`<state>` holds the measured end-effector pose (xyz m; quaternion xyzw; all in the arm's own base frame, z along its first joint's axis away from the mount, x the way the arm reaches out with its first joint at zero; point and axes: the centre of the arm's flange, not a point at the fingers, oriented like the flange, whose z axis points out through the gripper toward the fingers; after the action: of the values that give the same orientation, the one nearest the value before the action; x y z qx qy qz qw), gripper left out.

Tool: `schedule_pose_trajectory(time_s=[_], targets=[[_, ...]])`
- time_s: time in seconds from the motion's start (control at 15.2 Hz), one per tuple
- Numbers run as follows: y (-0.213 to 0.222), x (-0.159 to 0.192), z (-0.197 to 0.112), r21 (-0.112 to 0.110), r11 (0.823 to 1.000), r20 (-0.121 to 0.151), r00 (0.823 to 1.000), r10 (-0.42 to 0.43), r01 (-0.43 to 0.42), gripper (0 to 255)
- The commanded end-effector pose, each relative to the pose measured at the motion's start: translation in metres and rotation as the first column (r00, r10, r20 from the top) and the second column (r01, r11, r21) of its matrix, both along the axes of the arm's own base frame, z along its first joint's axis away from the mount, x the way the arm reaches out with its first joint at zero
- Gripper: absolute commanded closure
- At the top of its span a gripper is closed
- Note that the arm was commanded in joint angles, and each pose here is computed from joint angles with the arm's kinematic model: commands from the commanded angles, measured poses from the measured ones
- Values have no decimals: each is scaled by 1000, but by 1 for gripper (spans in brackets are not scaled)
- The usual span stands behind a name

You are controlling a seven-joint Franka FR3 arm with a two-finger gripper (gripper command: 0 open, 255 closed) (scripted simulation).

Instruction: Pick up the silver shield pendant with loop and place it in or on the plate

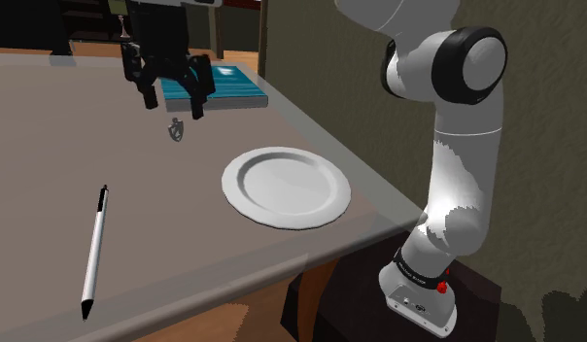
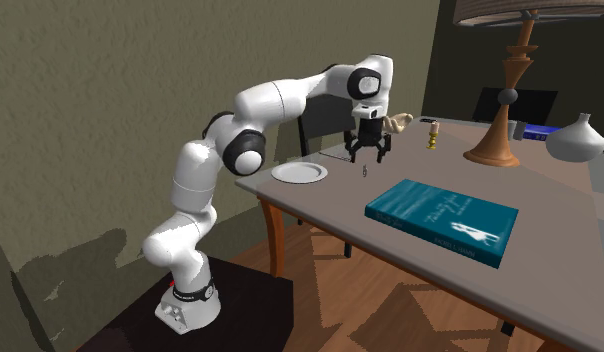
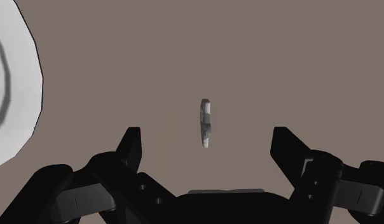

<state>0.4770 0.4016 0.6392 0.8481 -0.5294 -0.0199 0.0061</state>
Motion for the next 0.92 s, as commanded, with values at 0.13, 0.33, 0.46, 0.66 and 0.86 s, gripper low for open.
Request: schedule_pose_trajectory(time_s=[0.13, 0.33, 0.46, 0.66, 0.86], targets=[[1, 0, -21, 0, 1000, 0, 1000, -3, 3, 0], [1, 0, -29, 0, 1000, 0, 1000, -3, 3, 0], [1, 0, -29, 0, 1000, 0, 1000, -3, 3, 0], [1, 0, -29, 0, 1000, 0, 1000, -3, 3, 0], [1, 0, -29, 0, 1000, 0, 1000, -3, 3, 255]])
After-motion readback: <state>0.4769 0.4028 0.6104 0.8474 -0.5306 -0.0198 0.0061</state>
